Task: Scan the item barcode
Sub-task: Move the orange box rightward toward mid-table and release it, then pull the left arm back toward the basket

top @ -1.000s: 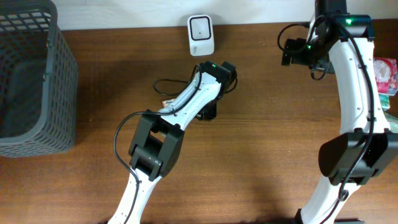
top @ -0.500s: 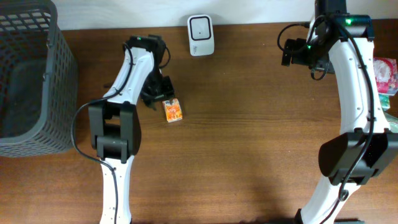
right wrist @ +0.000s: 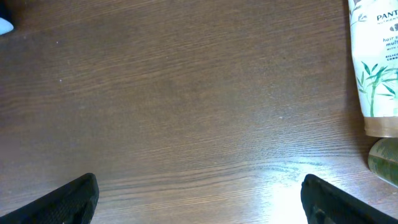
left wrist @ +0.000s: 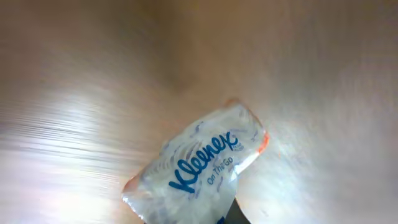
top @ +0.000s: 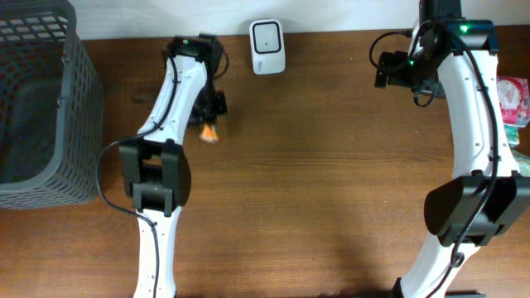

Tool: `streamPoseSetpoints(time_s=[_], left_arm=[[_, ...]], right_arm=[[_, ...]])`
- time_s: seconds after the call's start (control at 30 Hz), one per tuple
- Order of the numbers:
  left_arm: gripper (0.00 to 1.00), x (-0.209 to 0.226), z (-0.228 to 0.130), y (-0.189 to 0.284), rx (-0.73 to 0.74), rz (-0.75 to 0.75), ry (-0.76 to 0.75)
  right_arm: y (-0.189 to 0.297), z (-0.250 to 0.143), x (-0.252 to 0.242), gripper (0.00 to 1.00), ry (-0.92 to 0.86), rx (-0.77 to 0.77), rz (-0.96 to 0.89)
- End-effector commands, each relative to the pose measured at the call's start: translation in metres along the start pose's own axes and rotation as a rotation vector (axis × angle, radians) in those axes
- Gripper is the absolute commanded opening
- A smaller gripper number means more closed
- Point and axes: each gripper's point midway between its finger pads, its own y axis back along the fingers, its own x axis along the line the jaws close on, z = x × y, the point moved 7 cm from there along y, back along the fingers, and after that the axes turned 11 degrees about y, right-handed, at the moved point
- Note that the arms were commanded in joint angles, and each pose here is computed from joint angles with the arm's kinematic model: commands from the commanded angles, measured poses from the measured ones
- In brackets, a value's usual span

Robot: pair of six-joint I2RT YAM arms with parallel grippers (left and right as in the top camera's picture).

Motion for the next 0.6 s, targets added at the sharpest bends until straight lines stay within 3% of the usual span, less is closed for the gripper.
streamPoseSetpoints(time_s=[0.0,0.13,0.2,0.27,0.33,0.37,0.47,0.57], left_arm=[[0.0,-0.017,-0.005,0.017,-0.289,0.284,0.032],[0.0,-0.074,-0.041,-0.034,-0.376,0.488,-0.12],[0.09,-0.102,-0.069,-0.059,-0.347,0.506,-0.214],[0.16,-0.124,-0.094,-0.067,-0.313,0.47,-0.269],[0.37,-0.138,-0.113,-0.069,-0.296,0.435,-0.305],[0.4,-0.142,-0.12,-0.069,-0.282,0.421,-0.317],[0.37,-0.155,-0.141,-0.063,-0.12,0.288,-0.368],[0.39,-0.152,-0.129,-0.021,-0.043,0.134,-0.3]], right_arm=[[-0.003,0.0,-0.002,0.99,0.006,0.007,-0.016],[-0.003,0.0,-0.002,0.99,0.006,0.008,-0.016],[-0.003,0.0,-0.002,0.99,0.006,0.007,-0.016],[-0.003,0.0,-0.002,0.99,0.006,0.007,-0.016],[-0.003,0.0,-0.002,0.99,0.006,0.007,-0.016],[-0.003,0.0,-0.002,0.99,0.006,0.007,-0.016],[-0.003,0.0,-0.002,0.98,0.006,0.007,-0.016],[-0.003,0.0,-0.002,0.99,0.006,0.008,-0.016]])
